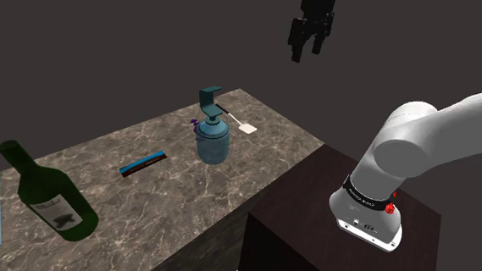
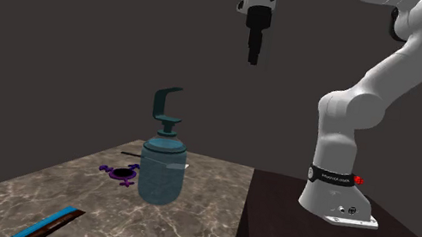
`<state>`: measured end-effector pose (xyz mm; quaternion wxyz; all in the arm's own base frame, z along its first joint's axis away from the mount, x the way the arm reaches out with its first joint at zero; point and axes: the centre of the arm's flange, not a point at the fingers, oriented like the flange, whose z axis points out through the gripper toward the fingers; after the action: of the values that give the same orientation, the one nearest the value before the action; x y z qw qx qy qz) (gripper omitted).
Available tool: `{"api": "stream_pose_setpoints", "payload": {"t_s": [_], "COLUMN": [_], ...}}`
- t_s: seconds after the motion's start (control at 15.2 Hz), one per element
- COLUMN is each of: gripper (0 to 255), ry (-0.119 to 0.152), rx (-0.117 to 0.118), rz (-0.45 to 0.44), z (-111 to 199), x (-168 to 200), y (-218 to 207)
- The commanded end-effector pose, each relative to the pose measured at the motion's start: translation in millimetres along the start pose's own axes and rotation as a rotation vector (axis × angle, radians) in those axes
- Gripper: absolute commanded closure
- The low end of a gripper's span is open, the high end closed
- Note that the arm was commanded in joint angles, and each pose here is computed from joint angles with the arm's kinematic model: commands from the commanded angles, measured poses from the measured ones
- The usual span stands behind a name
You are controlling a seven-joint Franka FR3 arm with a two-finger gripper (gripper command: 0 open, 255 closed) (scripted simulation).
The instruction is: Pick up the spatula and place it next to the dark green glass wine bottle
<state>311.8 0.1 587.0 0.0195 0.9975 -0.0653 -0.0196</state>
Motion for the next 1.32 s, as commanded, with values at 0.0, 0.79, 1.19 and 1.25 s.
{"api": "stream_pose_setpoints", "payload": {"t_s": [0.0,0.79,1.19,1.25], "gripper": [0,0,0,0], "ry": [0.000,0.033,0.050,0.052], "rx": [0.000,0.013,0.020,0.021], "rz": [0.000,0.013,0.020,0.021], "z": [0,118,176,185], "x": [0,100,152,161], "y": [0,9,14,15]}}
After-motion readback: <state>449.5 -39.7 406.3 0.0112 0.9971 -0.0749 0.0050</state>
